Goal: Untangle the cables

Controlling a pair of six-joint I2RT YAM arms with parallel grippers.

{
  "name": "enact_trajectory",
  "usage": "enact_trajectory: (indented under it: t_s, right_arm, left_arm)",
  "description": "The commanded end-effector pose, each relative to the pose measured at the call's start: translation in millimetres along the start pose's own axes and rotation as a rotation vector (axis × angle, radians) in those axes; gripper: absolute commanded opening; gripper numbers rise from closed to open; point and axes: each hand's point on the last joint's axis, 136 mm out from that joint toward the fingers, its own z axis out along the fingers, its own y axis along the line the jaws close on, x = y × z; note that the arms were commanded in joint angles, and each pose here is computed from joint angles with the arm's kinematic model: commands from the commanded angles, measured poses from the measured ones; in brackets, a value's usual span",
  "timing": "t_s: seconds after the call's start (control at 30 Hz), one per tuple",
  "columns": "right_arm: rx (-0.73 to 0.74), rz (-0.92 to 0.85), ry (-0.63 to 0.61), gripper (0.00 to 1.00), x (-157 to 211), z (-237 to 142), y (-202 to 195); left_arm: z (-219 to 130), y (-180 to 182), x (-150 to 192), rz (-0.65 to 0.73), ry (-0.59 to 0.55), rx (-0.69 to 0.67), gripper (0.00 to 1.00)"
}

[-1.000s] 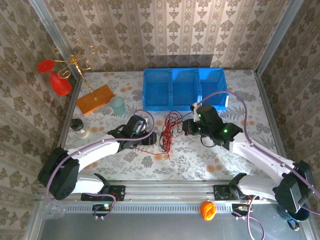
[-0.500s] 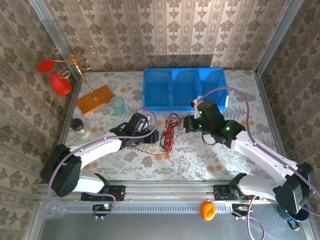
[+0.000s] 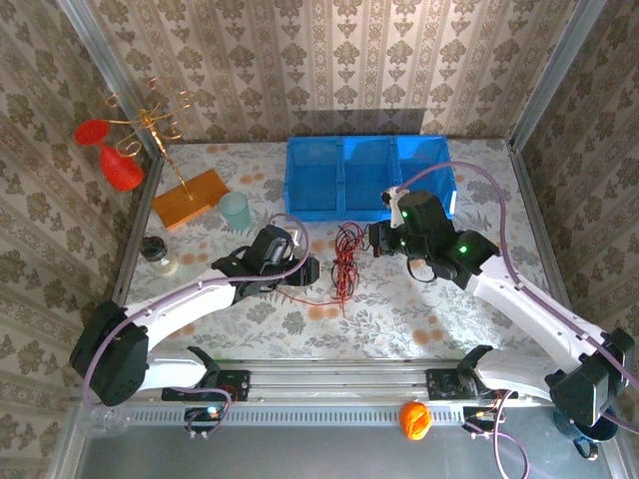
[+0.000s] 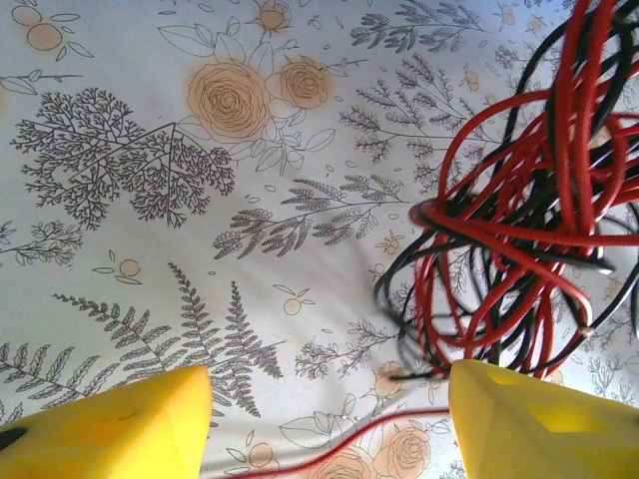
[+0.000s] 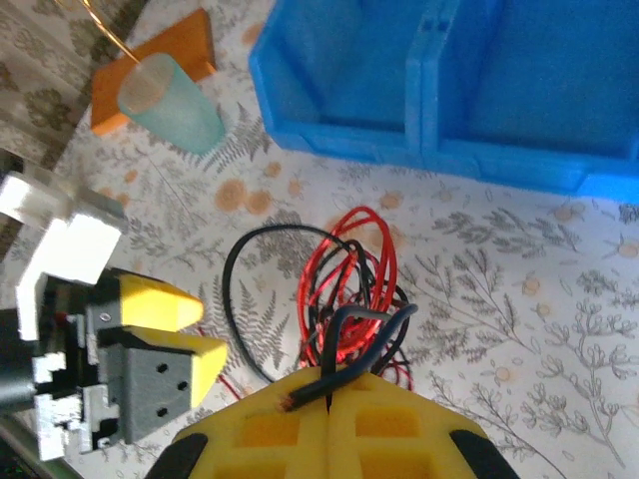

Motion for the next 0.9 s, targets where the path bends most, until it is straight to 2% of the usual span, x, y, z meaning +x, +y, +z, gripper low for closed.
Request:
enact_trajectory:
  t_s: [0.0,0.27,0.5,0.73,0.87]
  right_arm:
    - [0.000,-0.033,-0.063,0.00,-18.4,-26.4,5.0]
    - [-0.016,-0.046,-0.080,0.00,-25.7,-40.5,11.1]
    - [-0.111,-0.076,-0.123,0.00,-41.8,-54.8,42.3]
    - [-0.172,-0.105,-0.001,0.00,3.8,0.2,67.6]
    - [-0.207,-0.087,0.133,0.10,40.7,40.3,75.9]
  left_arm:
    - [-0.7,1.1,5.1,0.003,0.009,-0.003,0.66]
    - [5.8,-1.0,2.1,0.007,0.022,-0.005,0.66]
    - [1.1,9.0,1.7,-0.001,0.001,-0.034,0.66]
    - [-12.3,26.4,-0.9,-0.045,-0.041,-0.067,0.66]
    - [-24.9,39.6,-2.7,-0.078,-0.063,-0.101,0.67]
